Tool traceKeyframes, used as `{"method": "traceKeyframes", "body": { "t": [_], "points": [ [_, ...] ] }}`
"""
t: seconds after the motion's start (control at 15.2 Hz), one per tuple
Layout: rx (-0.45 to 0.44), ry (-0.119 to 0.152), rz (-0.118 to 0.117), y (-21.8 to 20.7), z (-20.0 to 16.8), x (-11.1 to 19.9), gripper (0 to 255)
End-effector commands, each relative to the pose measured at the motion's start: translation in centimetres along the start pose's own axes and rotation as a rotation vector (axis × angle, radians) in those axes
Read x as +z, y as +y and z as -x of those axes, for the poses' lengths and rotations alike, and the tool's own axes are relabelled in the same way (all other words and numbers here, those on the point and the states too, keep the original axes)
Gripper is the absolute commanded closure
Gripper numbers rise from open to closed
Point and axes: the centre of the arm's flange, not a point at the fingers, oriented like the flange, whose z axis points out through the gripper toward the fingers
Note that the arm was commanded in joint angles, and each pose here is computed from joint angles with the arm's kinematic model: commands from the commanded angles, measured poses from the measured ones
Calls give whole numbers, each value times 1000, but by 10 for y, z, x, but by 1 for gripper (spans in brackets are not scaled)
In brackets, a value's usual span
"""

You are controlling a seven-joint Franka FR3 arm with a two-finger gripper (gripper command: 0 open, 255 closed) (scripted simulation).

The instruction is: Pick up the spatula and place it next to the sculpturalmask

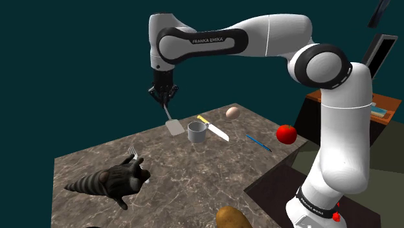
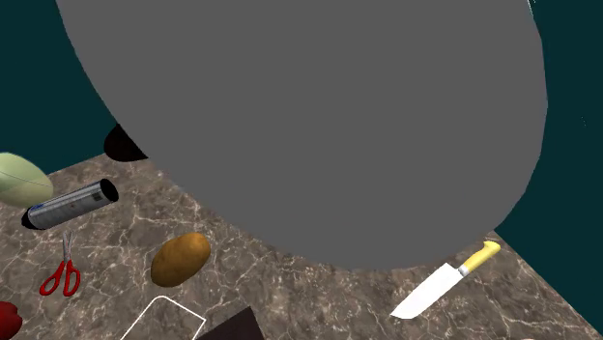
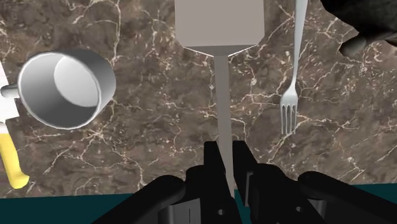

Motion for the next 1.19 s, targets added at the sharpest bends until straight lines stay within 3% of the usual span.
{"method": "traceKeyframes", "body": {
  "t": [0.0, 1.12],
  "points": [
    [0, 0, 0, -11, 16, -3, 255],
    [0, 0, 0, -120, 212, -16, 255]
  ]
}}
